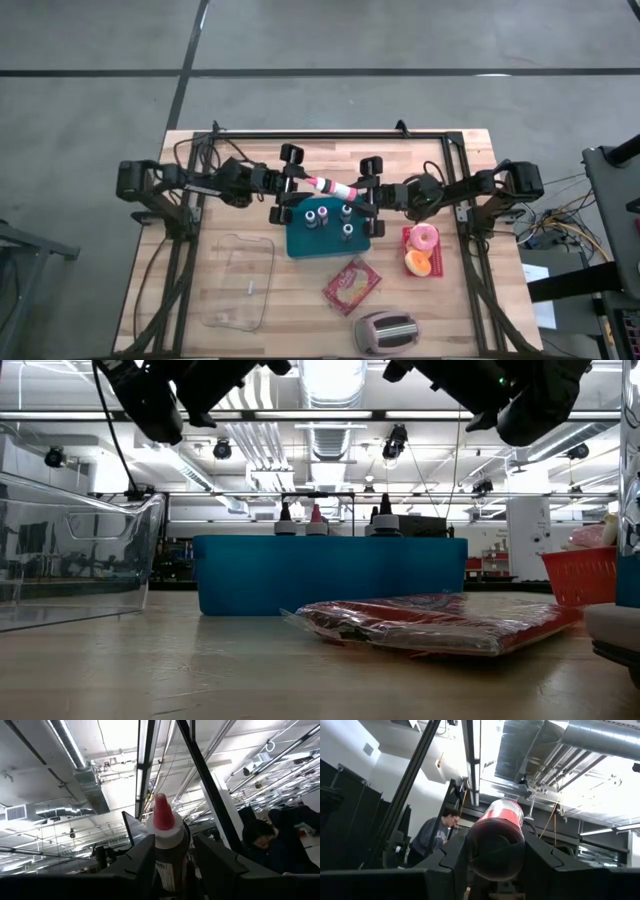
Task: Pick & Place Food Item
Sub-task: Put the pink food coloring bottle into the blue bin
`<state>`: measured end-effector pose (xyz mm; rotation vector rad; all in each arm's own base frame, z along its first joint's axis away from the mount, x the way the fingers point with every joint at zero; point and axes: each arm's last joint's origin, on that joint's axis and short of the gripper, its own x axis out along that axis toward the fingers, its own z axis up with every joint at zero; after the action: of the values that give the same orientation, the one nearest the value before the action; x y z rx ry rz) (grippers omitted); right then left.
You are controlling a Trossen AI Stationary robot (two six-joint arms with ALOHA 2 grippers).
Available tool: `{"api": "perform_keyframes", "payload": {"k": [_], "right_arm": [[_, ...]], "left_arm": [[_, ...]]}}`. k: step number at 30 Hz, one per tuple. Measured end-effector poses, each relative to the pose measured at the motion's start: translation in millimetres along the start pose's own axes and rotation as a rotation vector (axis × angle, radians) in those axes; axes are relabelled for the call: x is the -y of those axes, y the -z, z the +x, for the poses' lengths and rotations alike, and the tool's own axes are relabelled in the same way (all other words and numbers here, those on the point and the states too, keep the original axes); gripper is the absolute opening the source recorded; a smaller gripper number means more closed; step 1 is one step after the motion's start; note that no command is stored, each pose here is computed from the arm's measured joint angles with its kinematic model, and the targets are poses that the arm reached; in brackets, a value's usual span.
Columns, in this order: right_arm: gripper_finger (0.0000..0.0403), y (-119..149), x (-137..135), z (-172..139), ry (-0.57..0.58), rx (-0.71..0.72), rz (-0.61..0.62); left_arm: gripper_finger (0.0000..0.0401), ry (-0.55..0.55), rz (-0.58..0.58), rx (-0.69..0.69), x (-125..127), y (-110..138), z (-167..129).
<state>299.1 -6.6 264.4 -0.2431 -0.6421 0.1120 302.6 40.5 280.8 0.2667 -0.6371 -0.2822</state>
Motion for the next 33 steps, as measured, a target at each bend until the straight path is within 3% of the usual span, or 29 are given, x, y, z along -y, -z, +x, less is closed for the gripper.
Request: {"api": "perform_keyframes", "payload": {"k": [4,14,33], "right_arm": [[0.0125,-1,0,0,-0.002,0.002,-0.001],[0.0125,0,0,1,-0.006,-0.009,0.002],[0.0125,0,0,1,-0.006,-0.009,0.021]], "left_arm": [[0.0157,0.030,-0.013,-0.008,-1,2,3],[0.0245,0.049,-0.061,-0.026,-3,2,9],[0.0249,0.045,-0.034,-0.026,-10,-3,22]]}}
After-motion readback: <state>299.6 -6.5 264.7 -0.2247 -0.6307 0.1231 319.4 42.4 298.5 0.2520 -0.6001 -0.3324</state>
